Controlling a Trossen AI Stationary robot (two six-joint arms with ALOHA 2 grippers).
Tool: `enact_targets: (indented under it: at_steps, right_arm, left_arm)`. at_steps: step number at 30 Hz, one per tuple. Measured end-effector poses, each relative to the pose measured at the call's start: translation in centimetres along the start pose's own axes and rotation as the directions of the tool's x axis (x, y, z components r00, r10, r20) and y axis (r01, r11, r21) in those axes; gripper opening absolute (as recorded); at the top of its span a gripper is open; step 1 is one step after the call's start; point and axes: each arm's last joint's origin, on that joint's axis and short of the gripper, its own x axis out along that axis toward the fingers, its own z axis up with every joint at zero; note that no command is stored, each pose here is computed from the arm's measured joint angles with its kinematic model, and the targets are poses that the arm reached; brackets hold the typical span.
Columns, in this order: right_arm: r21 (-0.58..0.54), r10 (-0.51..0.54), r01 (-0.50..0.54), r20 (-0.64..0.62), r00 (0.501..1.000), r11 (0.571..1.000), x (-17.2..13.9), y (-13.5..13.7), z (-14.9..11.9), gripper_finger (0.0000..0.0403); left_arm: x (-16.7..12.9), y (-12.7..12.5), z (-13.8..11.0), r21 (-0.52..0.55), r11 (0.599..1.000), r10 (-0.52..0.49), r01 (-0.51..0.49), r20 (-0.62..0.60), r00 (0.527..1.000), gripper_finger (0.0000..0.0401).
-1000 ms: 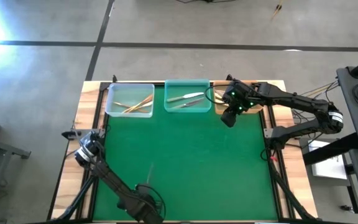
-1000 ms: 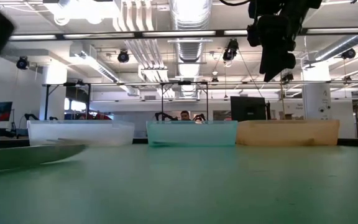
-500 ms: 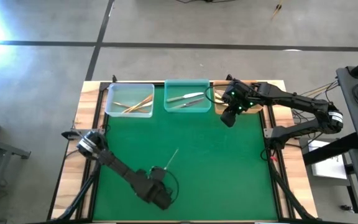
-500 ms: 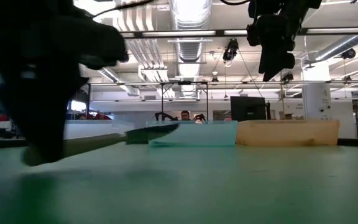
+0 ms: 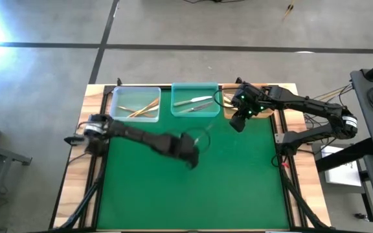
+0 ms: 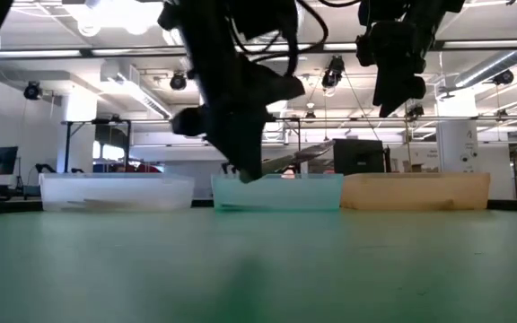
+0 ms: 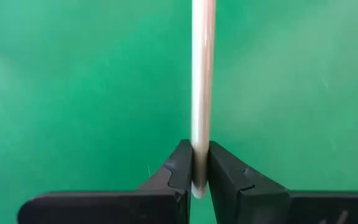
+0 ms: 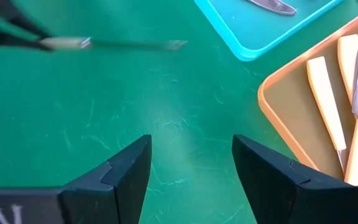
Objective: Sort silverware by color (type)
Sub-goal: Put the green table knife into the blue transparent bin
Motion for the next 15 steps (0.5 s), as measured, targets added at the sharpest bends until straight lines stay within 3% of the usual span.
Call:
enact_targets:
  at_steps: [7,15]
  right_arm:
    - [0.0,0.0,0.0,0.002,1.0,1.0,0.0,0.0,0.0,0.0215]
    - [-0.001,0.001,-0.001,0.003,1.0,1.0,0.0,0.0,0.0,0.0215]
  left_arm:
    - [0.3,3.6,6.7,0.035,0.999,0.025,-0.027,0.062,0.998,0.0016]
    - [-0.5,8.8,11.6,0.265,0.955,0.122,-0.132,0.055,0.991,0.0016]
